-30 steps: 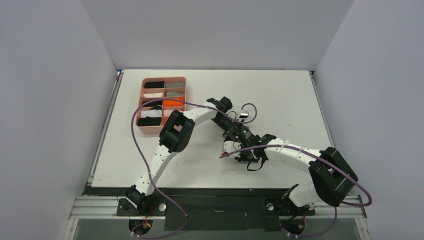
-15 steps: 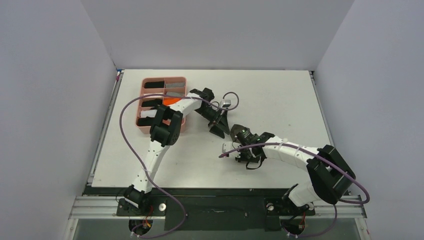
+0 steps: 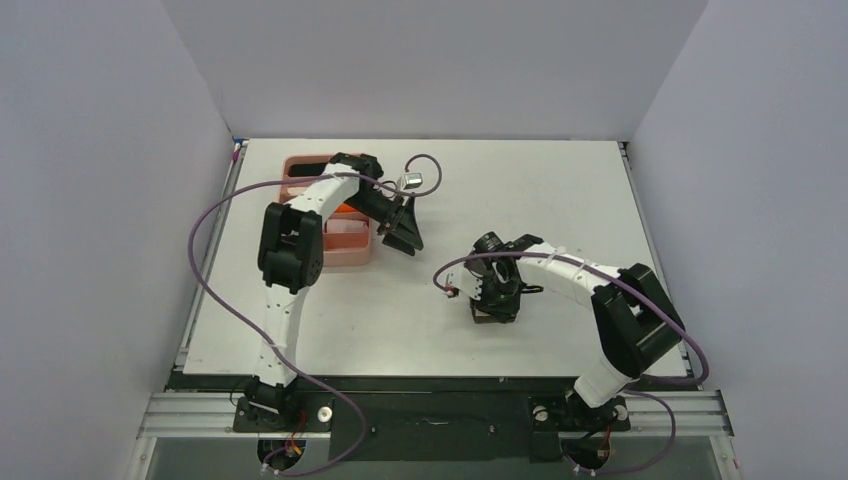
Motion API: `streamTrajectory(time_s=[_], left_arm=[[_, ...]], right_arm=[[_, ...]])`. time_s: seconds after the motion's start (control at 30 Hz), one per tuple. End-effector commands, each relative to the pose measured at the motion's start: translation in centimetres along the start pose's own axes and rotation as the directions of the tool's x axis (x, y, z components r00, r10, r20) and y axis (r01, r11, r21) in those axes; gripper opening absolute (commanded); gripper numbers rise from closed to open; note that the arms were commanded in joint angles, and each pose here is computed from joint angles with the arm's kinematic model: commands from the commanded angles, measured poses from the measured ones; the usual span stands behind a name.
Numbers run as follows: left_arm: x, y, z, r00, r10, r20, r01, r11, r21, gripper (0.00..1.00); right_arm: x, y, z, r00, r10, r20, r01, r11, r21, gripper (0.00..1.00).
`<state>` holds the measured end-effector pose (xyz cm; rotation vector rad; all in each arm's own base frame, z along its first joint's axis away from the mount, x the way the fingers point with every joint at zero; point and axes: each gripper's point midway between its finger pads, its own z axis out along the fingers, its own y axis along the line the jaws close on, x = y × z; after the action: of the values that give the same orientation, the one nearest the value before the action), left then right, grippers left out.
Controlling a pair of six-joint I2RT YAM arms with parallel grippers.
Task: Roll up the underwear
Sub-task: Roll the underwear to the center of the board.
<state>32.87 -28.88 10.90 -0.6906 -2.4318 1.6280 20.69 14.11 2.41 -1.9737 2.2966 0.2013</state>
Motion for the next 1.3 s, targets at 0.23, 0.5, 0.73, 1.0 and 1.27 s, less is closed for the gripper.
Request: streamTrajectory(time_s=[0.23, 0.5, 0.73, 1.0, 1.27], left_arm=[[4.3, -3.7, -3.2, 0.981, 0.18, 0.076, -0.177, 0.983, -0.043, 0.68], [6.2, -1.2, -4.1, 0.92, 0.381, 0.085, -0.344, 0.894, -0.287, 0.68], [6.7, -0.9, -3.3, 0.812, 0.584, -0.004, -0.513, 0.71, -0.482, 0.7], [6.0, -3.4, 2.1, 0.621, 0.762, -0.184, -0.709, 0.446, -0.546, 0.79], [4.7, -5.7, 8.7, 0.422, 0.857, -0.296, -0.827, 0.23, -0.514, 0.84]], right_arm=[[-0.9, 1.6, -1.2, 0.998, 0.055, -0.009, -0.055, 0.945, -0.321, 0.0], [-1.4, 0.1, -1.3, 0.994, 0.101, -0.028, -0.102, 0.859, -0.502, 0.0], [-1.8, -0.6, -0.3, 0.992, 0.119, -0.046, -0.121, 0.768, -0.629, 0.0], [-2.3, -1.4, 0.7, 0.987, 0.148, -0.056, -0.146, 0.723, -0.675, 0.0], [-2.5, -1.6, 0.9, 0.986, 0.158, -0.059, -0.154, 0.696, -0.702, 0.0]])
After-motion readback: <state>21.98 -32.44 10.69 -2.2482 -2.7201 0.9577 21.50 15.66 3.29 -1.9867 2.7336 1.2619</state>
